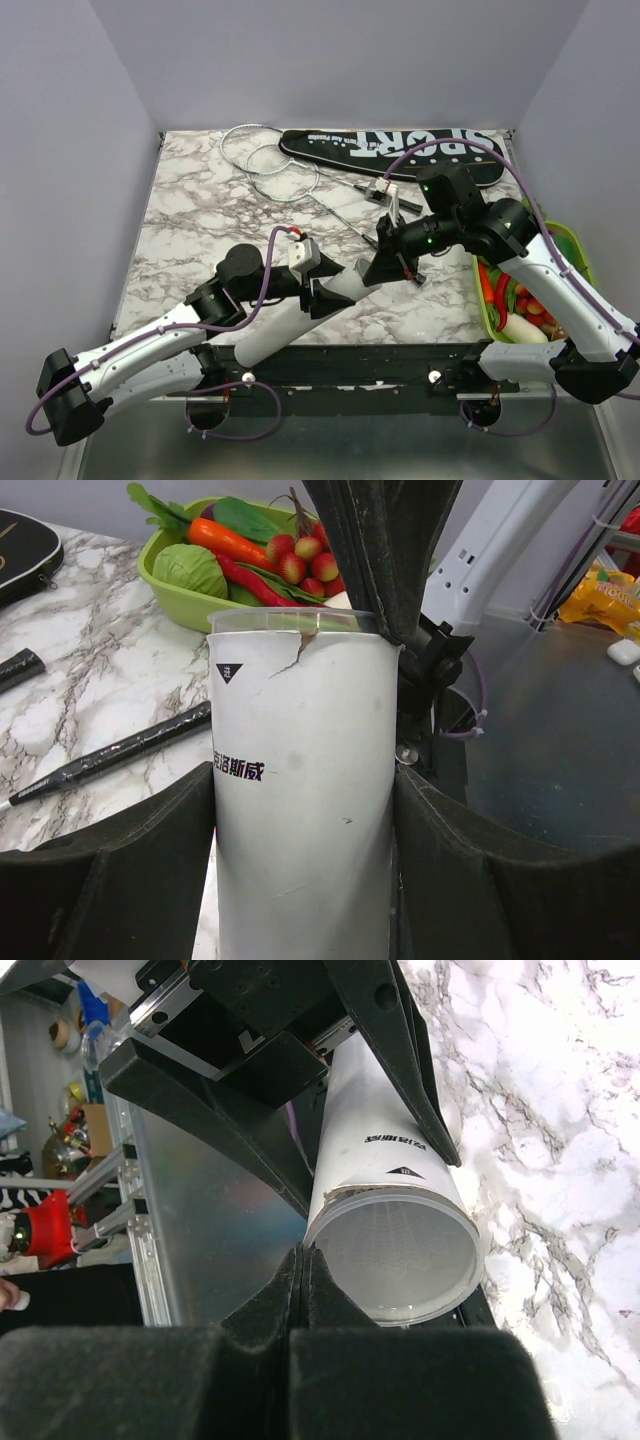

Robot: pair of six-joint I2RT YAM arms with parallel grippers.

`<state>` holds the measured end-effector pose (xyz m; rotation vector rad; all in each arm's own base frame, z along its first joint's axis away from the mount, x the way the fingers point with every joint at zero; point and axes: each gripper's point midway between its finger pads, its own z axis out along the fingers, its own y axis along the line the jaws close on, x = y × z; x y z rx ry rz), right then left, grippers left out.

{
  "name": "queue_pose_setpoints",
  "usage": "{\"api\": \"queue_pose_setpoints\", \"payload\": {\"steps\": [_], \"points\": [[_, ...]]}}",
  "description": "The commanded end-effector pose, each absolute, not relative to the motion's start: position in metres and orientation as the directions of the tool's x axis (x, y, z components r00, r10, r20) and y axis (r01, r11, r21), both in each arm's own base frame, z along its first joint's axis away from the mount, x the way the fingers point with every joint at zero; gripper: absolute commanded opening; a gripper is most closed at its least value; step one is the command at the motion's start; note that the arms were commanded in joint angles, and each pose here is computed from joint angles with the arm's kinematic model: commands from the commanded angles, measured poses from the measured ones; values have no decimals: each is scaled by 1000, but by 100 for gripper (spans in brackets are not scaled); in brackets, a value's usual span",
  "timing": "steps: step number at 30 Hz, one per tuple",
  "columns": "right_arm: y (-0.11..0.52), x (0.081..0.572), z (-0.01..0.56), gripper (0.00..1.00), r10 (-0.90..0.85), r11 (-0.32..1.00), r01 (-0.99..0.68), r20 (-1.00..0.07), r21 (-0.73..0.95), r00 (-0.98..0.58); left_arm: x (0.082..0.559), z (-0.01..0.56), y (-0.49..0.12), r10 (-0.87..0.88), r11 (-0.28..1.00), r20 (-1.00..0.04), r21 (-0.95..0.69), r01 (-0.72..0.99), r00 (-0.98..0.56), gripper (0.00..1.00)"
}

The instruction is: Pack up the badminton gear

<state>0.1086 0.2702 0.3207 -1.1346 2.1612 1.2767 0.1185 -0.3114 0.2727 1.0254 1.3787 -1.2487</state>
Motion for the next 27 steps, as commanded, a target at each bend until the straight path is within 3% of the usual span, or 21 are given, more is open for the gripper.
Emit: {"api": "queue_pose_setpoints", "payload": {"steps": [1, 11, 27], "points": [[276, 101, 315, 8, -468, 207, -784, -644, 586, -605, 118, 299, -310, -84, 107, -990, -121, 987, -113, 0], [280, 97, 316, 32, -456, 174, -767, -640, 617, -618, 117, 304, -307, -85, 109, -991, -110, 988, -101, 0], [304, 118, 303, 40, -332, 222, -690, -612, 689, -718, 113, 332, -304, -111, 103, -993, -60, 993, -48, 0]]}}
